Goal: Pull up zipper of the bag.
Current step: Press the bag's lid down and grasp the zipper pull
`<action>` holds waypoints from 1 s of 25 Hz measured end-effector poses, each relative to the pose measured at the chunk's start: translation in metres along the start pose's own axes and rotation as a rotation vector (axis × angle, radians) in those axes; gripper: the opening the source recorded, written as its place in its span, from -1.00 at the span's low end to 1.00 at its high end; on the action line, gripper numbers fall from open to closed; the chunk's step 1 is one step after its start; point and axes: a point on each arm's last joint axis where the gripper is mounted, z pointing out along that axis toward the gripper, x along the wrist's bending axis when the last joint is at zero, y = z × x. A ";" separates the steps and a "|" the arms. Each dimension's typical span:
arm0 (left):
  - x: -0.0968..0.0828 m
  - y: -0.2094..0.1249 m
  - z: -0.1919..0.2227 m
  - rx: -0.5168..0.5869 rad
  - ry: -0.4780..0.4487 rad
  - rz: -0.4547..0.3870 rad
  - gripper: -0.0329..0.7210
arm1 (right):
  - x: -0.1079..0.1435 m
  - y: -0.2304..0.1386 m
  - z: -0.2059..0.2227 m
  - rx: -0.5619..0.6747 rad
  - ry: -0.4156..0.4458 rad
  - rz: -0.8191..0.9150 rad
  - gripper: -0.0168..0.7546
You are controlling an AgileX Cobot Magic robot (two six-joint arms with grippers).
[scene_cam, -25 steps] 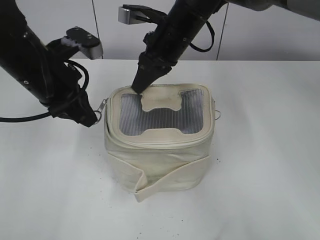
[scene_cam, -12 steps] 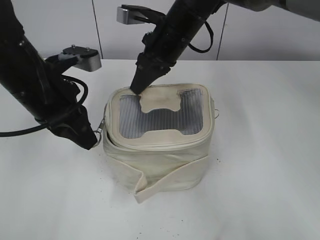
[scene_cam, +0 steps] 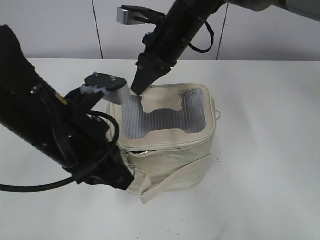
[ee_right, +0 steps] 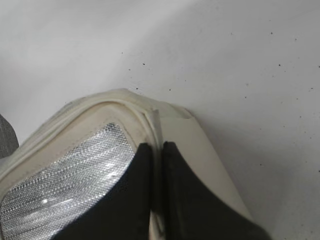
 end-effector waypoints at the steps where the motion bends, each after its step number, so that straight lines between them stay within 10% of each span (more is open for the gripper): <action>1: -0.006 0.003 0.003 -0.029 -0.005 0.001 -0.92 | 0.000 0.000 0.000 0.000 0.000 0.000 -0.88; 10: -0.039 0.017 0.017 -0.210 -0.057 -0.056 -0.92 | 0.001 -0.001 0.002 0.007 0.006 0.002 -0.88; 25: -0.015 0.002 -0.006 -0.119 0.150 -0.313 -0.92 | 0.000 0.000 0.001 -0.012 0.019 0.012 -0.88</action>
